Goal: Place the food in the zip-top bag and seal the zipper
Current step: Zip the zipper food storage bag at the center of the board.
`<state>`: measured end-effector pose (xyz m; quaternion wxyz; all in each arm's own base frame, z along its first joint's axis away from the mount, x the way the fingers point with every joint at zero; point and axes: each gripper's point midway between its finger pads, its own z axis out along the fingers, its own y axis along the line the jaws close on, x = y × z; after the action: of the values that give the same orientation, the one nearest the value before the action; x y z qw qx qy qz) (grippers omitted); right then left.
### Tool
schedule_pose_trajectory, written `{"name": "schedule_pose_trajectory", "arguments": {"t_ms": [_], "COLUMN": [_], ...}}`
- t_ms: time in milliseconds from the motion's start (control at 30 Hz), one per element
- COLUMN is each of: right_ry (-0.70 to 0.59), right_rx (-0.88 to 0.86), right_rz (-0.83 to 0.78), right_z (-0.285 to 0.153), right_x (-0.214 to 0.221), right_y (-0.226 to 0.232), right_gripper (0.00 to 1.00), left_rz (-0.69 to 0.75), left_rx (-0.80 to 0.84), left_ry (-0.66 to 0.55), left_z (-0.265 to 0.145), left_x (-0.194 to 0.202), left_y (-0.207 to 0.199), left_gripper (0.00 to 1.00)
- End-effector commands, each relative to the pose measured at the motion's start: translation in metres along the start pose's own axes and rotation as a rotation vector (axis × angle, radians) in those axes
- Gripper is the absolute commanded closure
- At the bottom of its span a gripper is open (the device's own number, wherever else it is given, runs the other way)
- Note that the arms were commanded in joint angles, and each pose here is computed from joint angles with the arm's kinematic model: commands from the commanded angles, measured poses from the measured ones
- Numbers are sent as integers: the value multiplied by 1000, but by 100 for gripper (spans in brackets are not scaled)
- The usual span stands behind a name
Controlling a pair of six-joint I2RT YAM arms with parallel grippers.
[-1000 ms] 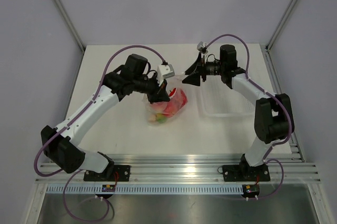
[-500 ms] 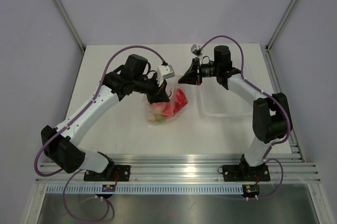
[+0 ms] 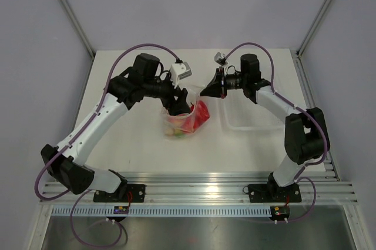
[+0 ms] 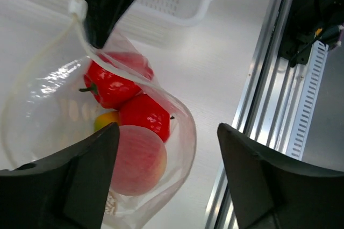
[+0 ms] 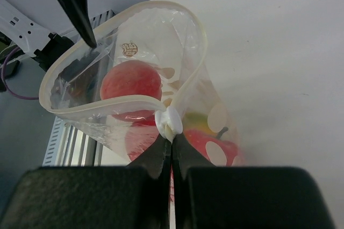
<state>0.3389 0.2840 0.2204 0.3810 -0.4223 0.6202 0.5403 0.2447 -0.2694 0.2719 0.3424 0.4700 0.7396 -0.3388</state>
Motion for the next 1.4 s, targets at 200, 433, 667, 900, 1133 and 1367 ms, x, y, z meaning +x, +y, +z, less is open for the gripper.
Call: {"name": "schedule_pose_trajectory", "arguments": {"t_ms": [200,433,667,900,1133,1367], "right_ry": [0,9,19,19,19,20], "right_rx": [0,11,-4,-14,-17,-22], "right_rz": [-158,-219,-209,-215,-204,-195], "right_z": [-3,-7,-7,-6,-6,-5], "right_x": [-17,-12,-8,-8,-7,-8], "right_y": [36,47,51,52,51,51], "right_gripper": [100,100,100,100,100,100], "left_rz": [62,98,92,80,71,61], "left_rx": [0,36,77,118,133,159], "left_ry": [-156,-144,-101,-107,-89,-104], "left_z": [-9,19,46,55,59,61], "left_x": [-73,-78,-71,-72,-67,-72], "left_y": [10,16,13,9,8,4], "left_gripper": [24,33,47,67,76,73]}}
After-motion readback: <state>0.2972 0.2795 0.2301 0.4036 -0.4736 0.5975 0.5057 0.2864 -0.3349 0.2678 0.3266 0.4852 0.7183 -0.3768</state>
